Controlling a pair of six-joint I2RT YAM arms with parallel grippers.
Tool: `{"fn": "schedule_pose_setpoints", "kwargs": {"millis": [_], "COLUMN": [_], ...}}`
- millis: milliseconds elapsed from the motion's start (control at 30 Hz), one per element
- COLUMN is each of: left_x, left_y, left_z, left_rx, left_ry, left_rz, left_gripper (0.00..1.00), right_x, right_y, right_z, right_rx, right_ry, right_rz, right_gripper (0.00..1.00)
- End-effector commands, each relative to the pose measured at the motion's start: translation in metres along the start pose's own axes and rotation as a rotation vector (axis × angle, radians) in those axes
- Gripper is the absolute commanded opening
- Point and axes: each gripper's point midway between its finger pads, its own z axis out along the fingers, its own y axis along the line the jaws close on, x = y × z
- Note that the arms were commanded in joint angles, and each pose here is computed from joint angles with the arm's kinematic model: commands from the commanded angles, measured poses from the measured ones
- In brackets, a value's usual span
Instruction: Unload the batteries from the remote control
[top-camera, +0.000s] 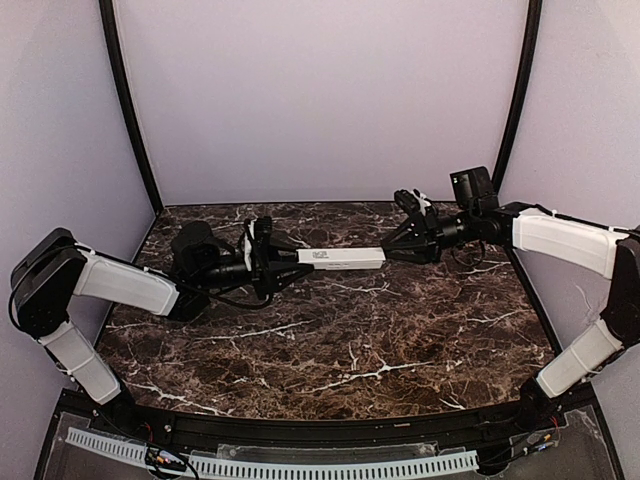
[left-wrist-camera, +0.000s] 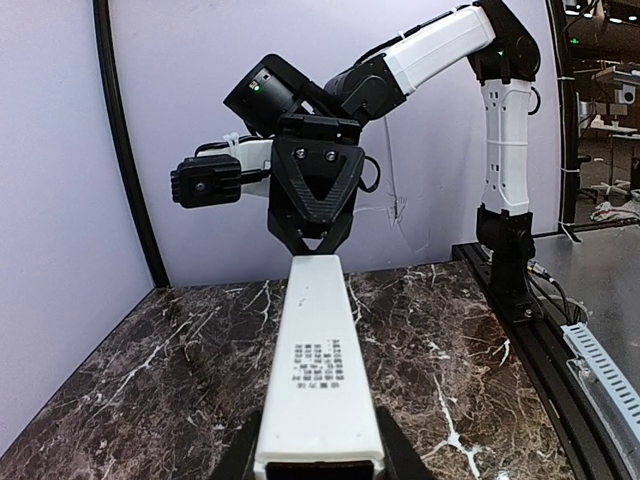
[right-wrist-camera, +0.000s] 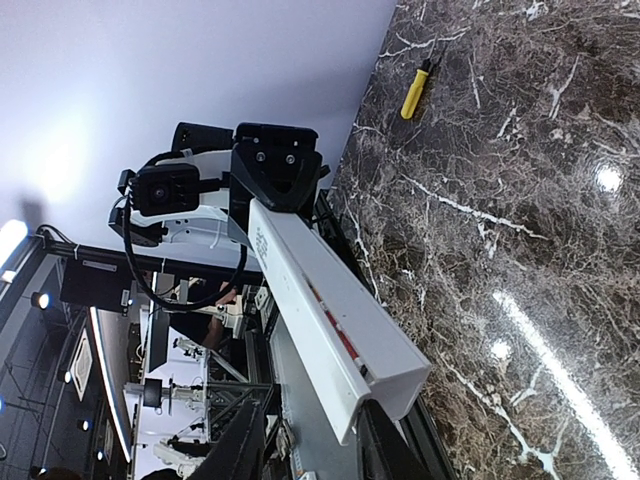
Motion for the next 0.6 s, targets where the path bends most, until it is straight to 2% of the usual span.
{"fn": "schedule_pose_setpoints", "kwargs": {"millis": [0, 300, 567], "left_x": [-0.0108, -0.0086, -0.0066], "left_y": [0.0024, 0.0021, 0.0005], "left_z": [0.0028, 0.0036, 0.0053], "left_rx": [0.008, 0.009, 0.012], "left_ry": [-0.026, -0.017, -0.008], "left_rz": [0.030, 0.031, 0.032], "left_gripper": [0.00, 0.00, 0.00], "right_x": [-0.0008, -0.0013, -0.0048], "right_y": [0.0045, 0.0037, 0.0050], "right_z": [-0.0016, -0.0013, -0.0004], "right_rx": [-0.019, -0.022, -0.033], "right_ry": [-0.003, -0.008, -0.012], "right_rz": [-0.022, -0.020, -0.021], "right_gripper": [0.29, 0.19, 0.17]}}
